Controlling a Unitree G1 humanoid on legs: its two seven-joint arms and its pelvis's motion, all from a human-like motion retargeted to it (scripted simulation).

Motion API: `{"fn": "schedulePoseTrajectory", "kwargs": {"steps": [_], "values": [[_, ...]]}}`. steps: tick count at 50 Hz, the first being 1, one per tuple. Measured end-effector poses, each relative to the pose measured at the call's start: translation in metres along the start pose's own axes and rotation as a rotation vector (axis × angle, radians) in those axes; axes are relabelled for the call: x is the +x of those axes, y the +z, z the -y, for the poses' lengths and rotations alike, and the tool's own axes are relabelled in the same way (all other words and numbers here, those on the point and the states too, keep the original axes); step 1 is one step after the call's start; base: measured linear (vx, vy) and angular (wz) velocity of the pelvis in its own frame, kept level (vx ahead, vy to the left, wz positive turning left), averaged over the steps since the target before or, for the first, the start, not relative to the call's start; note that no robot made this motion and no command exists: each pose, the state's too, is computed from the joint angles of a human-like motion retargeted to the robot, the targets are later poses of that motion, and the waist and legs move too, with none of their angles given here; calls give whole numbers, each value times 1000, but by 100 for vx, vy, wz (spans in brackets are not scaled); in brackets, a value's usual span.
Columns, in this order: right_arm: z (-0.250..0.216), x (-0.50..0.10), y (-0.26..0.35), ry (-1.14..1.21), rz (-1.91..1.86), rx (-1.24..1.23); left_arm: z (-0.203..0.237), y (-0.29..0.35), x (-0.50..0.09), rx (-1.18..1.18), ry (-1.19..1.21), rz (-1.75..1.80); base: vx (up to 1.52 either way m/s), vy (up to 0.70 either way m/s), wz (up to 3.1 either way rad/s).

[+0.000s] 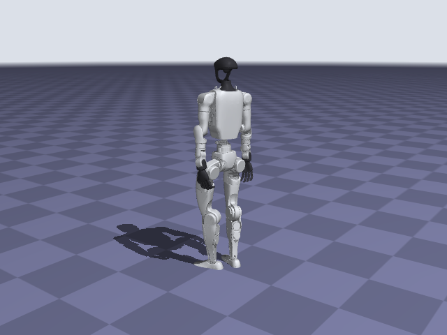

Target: In place motions

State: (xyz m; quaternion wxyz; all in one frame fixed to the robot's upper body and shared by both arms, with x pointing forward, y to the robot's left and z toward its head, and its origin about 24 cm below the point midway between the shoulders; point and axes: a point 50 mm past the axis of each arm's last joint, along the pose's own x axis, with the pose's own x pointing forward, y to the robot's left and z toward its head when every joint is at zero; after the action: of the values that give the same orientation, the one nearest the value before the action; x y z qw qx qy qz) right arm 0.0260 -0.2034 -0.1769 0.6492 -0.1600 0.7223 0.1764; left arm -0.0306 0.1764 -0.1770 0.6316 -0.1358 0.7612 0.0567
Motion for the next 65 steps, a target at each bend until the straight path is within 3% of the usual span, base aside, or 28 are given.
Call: {"fn": "schedulePoseTrajectory", "kwargs": {"steps": [26,34,40,56,65], "values": [[2,0,-29,-12,-99,-7,16,23,-1,63,-36,40,-2,-1,0],[-10,1,-48,30,-138,116,7,25,-3,178,-7,16,5,2,-34],[-16,2,-56,42,-167,112,5,24,-4,127,-15,18,3,0,-21],[-11,1,-48,29,-163,62,0,32,-5,67,6,95,0,-3,25],[2,-1,5,-68,-43,-53,-9,6,0,-69,54,95,-7,-1,24]]}}
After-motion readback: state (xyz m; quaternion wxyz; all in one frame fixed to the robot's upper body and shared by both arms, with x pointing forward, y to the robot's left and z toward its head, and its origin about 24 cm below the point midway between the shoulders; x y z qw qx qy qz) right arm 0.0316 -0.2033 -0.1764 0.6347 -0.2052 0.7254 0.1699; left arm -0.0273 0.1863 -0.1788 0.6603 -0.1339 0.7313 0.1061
